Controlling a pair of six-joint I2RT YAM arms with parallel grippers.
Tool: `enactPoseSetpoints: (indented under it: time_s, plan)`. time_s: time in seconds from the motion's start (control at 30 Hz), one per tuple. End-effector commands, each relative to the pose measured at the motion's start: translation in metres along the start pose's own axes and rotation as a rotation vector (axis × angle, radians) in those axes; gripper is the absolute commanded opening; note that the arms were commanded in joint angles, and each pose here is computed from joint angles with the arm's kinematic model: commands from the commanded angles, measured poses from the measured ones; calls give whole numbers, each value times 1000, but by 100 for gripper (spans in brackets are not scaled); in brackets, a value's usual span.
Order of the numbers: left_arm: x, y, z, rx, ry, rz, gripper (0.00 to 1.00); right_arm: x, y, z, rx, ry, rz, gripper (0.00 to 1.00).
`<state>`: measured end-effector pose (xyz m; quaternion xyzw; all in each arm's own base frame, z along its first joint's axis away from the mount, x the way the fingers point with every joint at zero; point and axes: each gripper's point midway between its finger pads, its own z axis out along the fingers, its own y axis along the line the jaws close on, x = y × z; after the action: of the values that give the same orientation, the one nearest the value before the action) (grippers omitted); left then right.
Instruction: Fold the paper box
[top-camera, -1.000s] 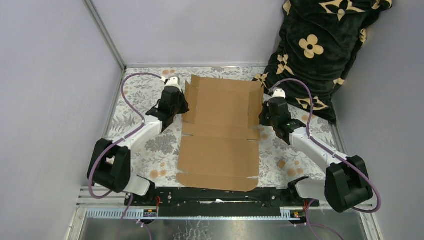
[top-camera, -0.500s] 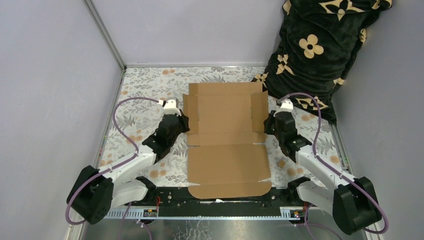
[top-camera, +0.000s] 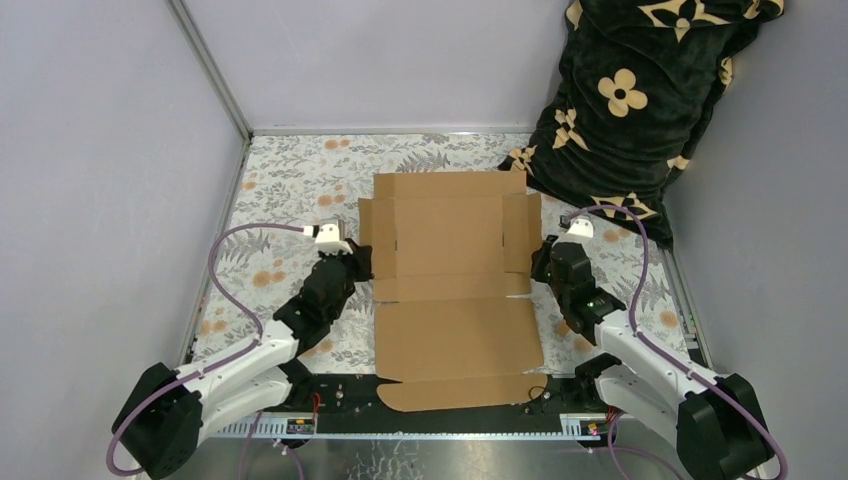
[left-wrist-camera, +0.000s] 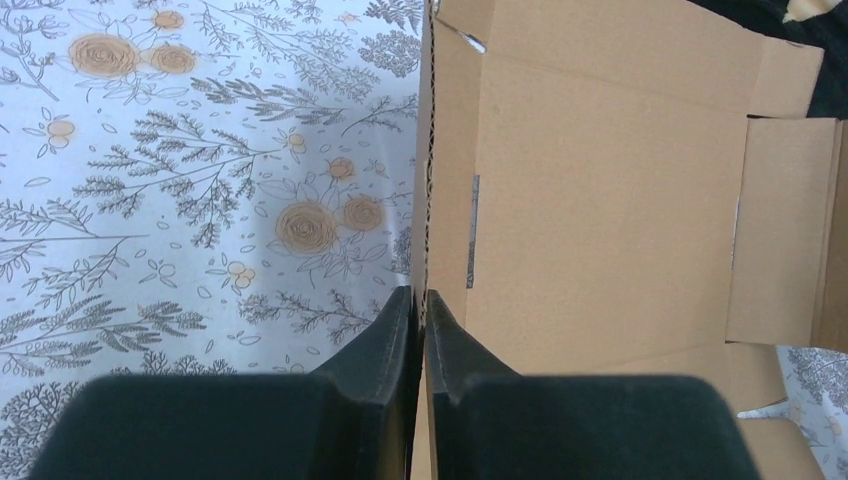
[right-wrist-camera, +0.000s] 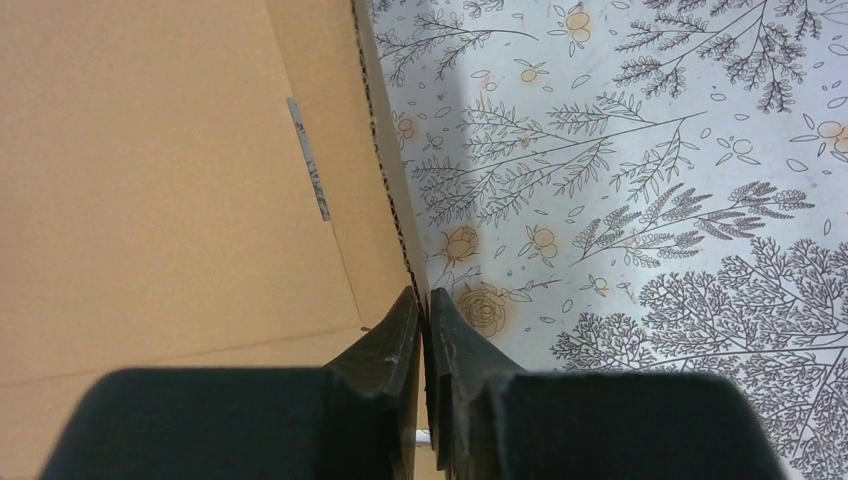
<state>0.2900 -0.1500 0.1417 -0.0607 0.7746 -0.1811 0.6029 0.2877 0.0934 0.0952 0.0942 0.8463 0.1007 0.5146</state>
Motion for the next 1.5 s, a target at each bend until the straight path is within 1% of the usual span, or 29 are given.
enactPoseSetpoints:
  time_s: [0.0, 0.1, 0.17, 0.2, 0.23, 0.33, 0.4, 0.5, 0.6, 0.77, 0.83, 0.9, 0.97, 1.0, 1.07, 1.23, 1.37, 1.43, 1.47]
  plan:
    - [-22, -3, -7, -1, -116, -57, 13, -26, 4, -6, 11, -91, 63, 19]
    - [-24, 0, -10, -12, -130, -50, 13, -45, 11, -16, -16, -124, 62, 29]
    - [-28, 0, -13, -15, -142, -43, 13, -66, 19, -27, -48, -167, 53, 40]
    - [-30, 0, -13, -15, -148, -40, 13, -78, 25, -31, -68, -185, 42, 49]
    - [-32, -1, -14, -15, -154, -35, 13, -90, 32, -36, -95, -201, 30, 53]
    - [-38, -2, -16, -14, -167, -17, 13, -122, 58, -47, -181, -223, -37, 63]
    - [-42, -2, -18, -13, -176, -4, 13, -138, 83, -49, -282, -221, -105, 69]
    - [-48, -4, -20, -11, -186, 21, 13, -149, 120, -42, -413, -169, -206, 71]
    - [-55, -4, -22, -17, -198, 48, 13, -154, 147, -24, -489, -104, -295, 73]
    - [-67, -8, -28, -5, -225, 69, 15, -163, 185, 10, -630, -73, -427, 75]
    - [-71, -10, -30, -2, -230, 77, 16, -175, 196, 26, -668, -71, -458, 76]
    - [-73, -12, -32, 5, -234, 86, 16, -178, 199, 44, -696, -12, -458, 76]
    - [-76, -15, -33, 12, -238, 95, 17, -182, 204, 61, -772, 39, -439, 76]
    - [-77, -16, -33, 13, -238, 99, 17, -192, 208, 66, -812, 40, -437, 76]
    - [-79, -18, -32, 13, -237, 104, 17, -193, 212, 80, -883, 85, -433, 76]
    - [-86, -24, -29, 10, -225, 133, 17, -177, 215, 116, -1078, 181, -395, 77]
    - [-99, -31, -31, 15, -228, 154, 17, -171, 210, 139, -1171, 210, -339, 78]
    - [-107, -36, -31, 19, -223, 173, 17, -168, 211, 143, -1233, 227, -312, 78]
    - [-107, -37, -30, 19, -217, 185, 17, -165, 211, 150, -1237, 233, -304, 78]
